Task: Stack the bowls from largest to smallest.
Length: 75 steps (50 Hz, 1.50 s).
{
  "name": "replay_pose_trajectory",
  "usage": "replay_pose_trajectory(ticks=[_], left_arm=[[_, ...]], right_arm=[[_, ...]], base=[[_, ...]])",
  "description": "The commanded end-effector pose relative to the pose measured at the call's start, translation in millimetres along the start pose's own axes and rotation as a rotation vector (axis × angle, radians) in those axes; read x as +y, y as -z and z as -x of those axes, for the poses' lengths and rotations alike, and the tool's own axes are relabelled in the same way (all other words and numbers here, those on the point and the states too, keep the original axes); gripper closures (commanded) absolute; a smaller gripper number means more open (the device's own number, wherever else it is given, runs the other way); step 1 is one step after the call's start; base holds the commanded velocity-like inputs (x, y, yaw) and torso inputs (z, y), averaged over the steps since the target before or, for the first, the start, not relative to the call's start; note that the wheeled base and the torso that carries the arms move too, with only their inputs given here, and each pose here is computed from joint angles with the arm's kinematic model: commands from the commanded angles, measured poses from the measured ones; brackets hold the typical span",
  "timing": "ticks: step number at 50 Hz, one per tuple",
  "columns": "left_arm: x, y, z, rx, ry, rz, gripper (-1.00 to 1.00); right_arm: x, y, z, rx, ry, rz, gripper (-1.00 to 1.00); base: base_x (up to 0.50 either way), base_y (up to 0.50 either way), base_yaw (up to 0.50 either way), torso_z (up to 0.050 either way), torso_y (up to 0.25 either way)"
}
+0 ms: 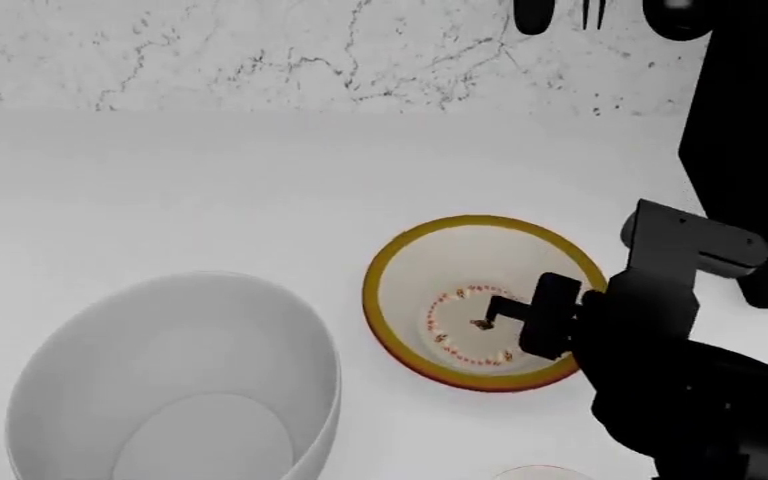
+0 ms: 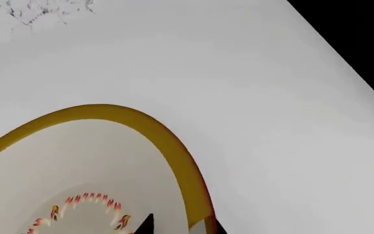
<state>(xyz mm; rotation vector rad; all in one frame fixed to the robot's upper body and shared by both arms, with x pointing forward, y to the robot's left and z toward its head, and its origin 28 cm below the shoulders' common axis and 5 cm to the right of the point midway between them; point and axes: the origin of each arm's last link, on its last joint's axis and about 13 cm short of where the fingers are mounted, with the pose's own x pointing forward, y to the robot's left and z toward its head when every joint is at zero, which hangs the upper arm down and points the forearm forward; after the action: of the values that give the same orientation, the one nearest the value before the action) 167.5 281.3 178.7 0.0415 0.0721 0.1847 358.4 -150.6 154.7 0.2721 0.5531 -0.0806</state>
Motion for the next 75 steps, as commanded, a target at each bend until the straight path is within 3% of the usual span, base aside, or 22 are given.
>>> replay_pose_trajectory(ticks=[1,10,17,19,24,30,37,40,53,75], left_arm=[[1.3,0,2,-0.012,-0.005,0.013,-1.0],[2.0,-1,1,-0.022,-0.017,0.014,-1.0],[4.5,-2,1,-0.03,-0.029,0.022,-1.0],[6.6,-3,1,-0.035,-0.037,0.025,-1.0],[9.6,-4,1,-0.034,-0.05,0.031,-1.0],[12.2,-4,2,-0.032,-0.059,0.038,-1.0],[16.5,-6,3,-0.033,-0.078,0.041,-1.0],[17.1,-5,2,-0.03,-0.08,0.042,-1.0],[23.3,-9,5,-0.044,-0.107,0.054,-1.0],[21.0,-10,6,-0.047,-0.089,0.048,-1.0]], right_arm=[[4.1,-4,0,-0.026,-0.021,-0.034,1.0],[11.5,-33,23,-0.14,-0.082,-0.119,1.0],[32.7,-57,59,-0.201,-0.222,-0.194,1.0],[39.4,-64,70,-0.225,-0.265,-0.256,1.0],[55.7,-75,96,-0.272,-0.362,-0.281,1.0],[71.9,-70,134,-0.271,-0.489,-0.279,1.0],[91.4,-58,173,-0.166,-0.665,-0.29,1.0],[96.1,-43,182,-0.149,-0.682,-0.236,1.0],[102.0,-4,176,0.011,-0.691,-0.221,1.0],[114.1,8,133,0.046,-0.62,-0.22,1.0]], base=[[0.0,0.0,0.0,0.0,0.0],[0.0,0.0,0.0,0.0,0.0],[0.0,0.0,0.0,0.0,0.0],[0.0,0.0,0.0,0.0,0.0],[0.0,0.0,0.0,0.0,0.0],[0.0,0.0,0.0,0.0,0.0],[0.0,0.0,0.0,0.0,0.0],[0.0,0.0,0.0,0.0,0.0],[0.0,0.0,0.0,0.0,0.0],[0.0,0.0,0.0,0.0,0.0]])
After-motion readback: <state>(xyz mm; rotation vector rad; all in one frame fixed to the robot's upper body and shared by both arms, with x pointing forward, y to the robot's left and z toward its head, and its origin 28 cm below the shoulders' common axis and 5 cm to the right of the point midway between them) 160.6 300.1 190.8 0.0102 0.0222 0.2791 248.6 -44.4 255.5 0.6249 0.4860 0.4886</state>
